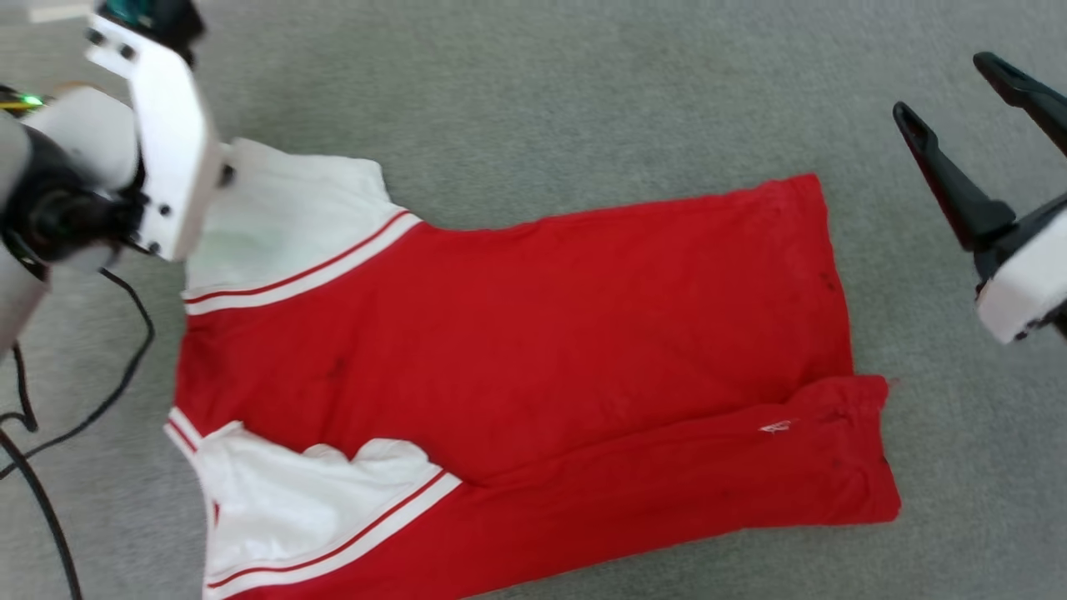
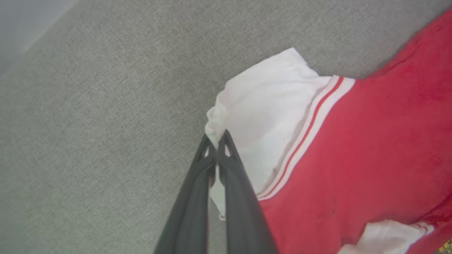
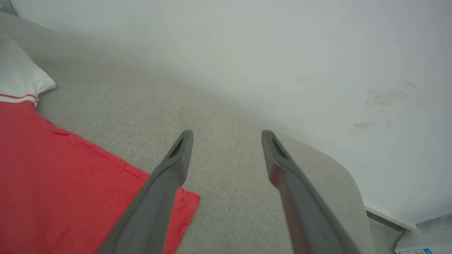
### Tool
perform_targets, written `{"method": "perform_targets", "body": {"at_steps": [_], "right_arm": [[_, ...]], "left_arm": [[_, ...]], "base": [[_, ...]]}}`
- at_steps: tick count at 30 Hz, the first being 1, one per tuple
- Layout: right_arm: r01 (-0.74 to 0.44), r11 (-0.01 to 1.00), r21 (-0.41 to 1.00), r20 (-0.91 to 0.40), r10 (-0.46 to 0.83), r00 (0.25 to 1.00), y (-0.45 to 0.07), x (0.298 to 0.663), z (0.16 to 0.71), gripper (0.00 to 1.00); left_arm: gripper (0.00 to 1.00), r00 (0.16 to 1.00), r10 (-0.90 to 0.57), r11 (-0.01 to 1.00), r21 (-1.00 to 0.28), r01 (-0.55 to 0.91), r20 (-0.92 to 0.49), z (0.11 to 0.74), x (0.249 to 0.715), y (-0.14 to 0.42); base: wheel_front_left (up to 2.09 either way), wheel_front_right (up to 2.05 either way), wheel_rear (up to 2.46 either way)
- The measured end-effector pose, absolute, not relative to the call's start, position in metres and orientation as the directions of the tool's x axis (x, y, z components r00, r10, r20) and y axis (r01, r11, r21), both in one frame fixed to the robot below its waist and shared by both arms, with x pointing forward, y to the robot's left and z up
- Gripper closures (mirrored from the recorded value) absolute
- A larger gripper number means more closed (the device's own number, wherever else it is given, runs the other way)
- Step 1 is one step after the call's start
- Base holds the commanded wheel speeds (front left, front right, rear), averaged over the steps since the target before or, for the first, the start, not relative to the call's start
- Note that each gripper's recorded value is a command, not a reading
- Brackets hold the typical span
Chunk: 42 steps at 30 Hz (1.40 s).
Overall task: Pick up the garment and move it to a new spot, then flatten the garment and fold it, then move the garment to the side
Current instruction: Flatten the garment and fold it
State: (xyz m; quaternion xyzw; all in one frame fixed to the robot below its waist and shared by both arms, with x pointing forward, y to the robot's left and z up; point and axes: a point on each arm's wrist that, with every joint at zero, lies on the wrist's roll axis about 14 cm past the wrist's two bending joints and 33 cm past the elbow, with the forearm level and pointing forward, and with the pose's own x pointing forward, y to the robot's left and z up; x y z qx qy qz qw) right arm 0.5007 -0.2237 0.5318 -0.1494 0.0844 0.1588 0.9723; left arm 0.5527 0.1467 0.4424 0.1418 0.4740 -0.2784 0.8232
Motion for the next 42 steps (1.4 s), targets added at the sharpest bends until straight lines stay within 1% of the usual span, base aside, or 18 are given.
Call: {"method": "perform_targets", "body": {"at_steps": [2, 5, 9, 14, 17, 21, 25, 29, 31, 32, 33, 34, 36, 37, 39, 40, 42], "right_arm": [[-0.367, 0.893, -0.26, -0.311, 0.282, 0.907, -0.223, 0.506, 0.526, 0.0], [-0.429, 0.868, -0.249, -0.483, 0.273, 0.832, -0.22, 0.506, 0.508, 0.0], [-0.515, 0.83, -0.216, -0.694, 0.24, 0.679, -0.215, 0.501, 0.48, 0.0], [-0.556, 0.815, -0.161, -0.859, 0.161, 0.485, -0.219, 0.496, 0.444, 0.0], [-0.55, 0.827, -0.116, -0.912, 0.131, 0.389, -0.22, 0.496, 0.424, 0.0], [-0.538, 0.84, -0.074, -0.929, 0.138, 0.343, -0.212, 0.509, 0.405, 0.0], [-0.546, 0.838, -0.027, -0.951, 0.147, 0.272, -0.202, 0.505, 0.373, 0.0], [-0.553, 0.833, 0.001, -0.951, 0.172, 0.257, -0.194, 0.505, 0.358, 0.0], [-0.544, 0.839, 0.016, -0.945, 0.19, 0.265, -0.193, 0.504, 0.356, 0.0], [-0.54, 0.842, 0.019, -0.941, 0.198, 0.275, -0.192, 0.505, 0.357, 0.73], [-0.538, 0.843, 0.02, -0.935, 0.207, 0.289, -0.191, 0.505, 0.358, 1.0], [-0.538, 0.843, 0.02, -0.935, 0.207, 0.289, -0.191, 0.505, 0.358, 1.0], [-0.539, 0.841, 0.03, -0.91, 0.246, 0.333, -0.183, 0.505, 0.366, 1.0], [-0.539, 0.841, 0.03, -0.91, 0.246, 0.333, -0.183, 0.505, 0.366, 1.0], [-0.536, 0.844, 0.018, -0.882, 0.266, 0.39, -0.182, 0.504, 0.38, 1.0], [-0.536, 0.844, 0.018, -0.882, 0.266, 0.39, -0.182, 0.504, 0.38, 1.0], [-0.537, 0.843, 0.022, -0.864, 0.286, 0.413, -0.18, 0.499, 0.389, 1.0]], "left_arm": [[1.0, 0.406, -0.33, 0.796, -0.02, 0.605, -0.853, 0.45, 0.546, 0.147], [1.0, 0.425, -0.34, 0.784, -0.003, 0.621, -0.838, 0.46, 0.539, 0.147], [1.0, 0.445, -0.352, 0.761, 0.024, 0.648, -0.824, 0.466, 0.531, 0.146], [1.0, 0.451, -0.376, 0.741, 0.03, 0.671, -0.809, 0.467, 0.526, 0.139], [1.0, 0.447, -0.384, 0.73, 0.031, 0.683, -0.808, 0.464, 0.525, 0.137], [1.0, 0.447, -0.39, 0.723, 0.033, 0.69, -0.805, 0.461, 0.528, 0.137], [1.0, 0.436, -0.394, 0.718, 0.026, 0.696, -0.809, 0.452, 0.528, 0.137], [1.0, 0.433, -0.392, 0.724, 0.018, 0.689, -0.812, 0.443, 0.53, 0.142], [1.0, 0.436, -0.391, 0.727, 0.019, 0.687, -0.811, 0.442, 0.53, 0.144], [1.0, 0.44, -0.391, 0.728, 0.02, 0.685, -0.808, 0.443, 0.531, 0.145], [1.0, 0.447, -0.394, 0.73, 0.022, 0.683, -0.803, 0.444, 0.531, 0.145], [1.0, 0.447, -0.394, 0.73, 0.022, 0.683, -0.803, 0.444, 0.531, 0.145], [1.0, 0.463, -0.404, 0.734, 0.022, 0.679, -0.789, 0.451, 0.529, 0.145], [1.0, 0.463, -0.404, 0.734, 0.022, 0.679, -0.789, 0.451, 0.529, 0.145], [1.0, 0.484, -0.407, 0.741, 0.03, 0.671, -0.774, 0.46, 0.523, 0.149], [1.0, 0.484, -0.407, 0.741, 0.03, 0.671, -0.774, 0.46, 0.523, 0.149], [1.0, 0.498, -0.418, 0.739, 0.035, 0.673, -0.76, 0.469, 0.518, 0.148]], "base": [[0.0, 0.0, 0.0], [0.0, 0.0, 0.0], [0.0, 0.0, 0.0], [0.0, 0.0, 0.0], [0.0, 0.0, 0.0], [0.0, 0.0, 0.0], [0.0, 0.0, 0.0], [0.0, 0.0, 0.0], [0.0, 0.0, 0.0], [0.0, 0.0, 0.0], [0.0, 0.0, 0.0], [0.0, 0.0, 0.0], [0.0, 0.0, 0.0], [0.0, 0.0, 0.0], [0.0, 0.0, 0.0], [0.0, 0.0, 0.0], [0.0, 0.0, 0.0]]}}
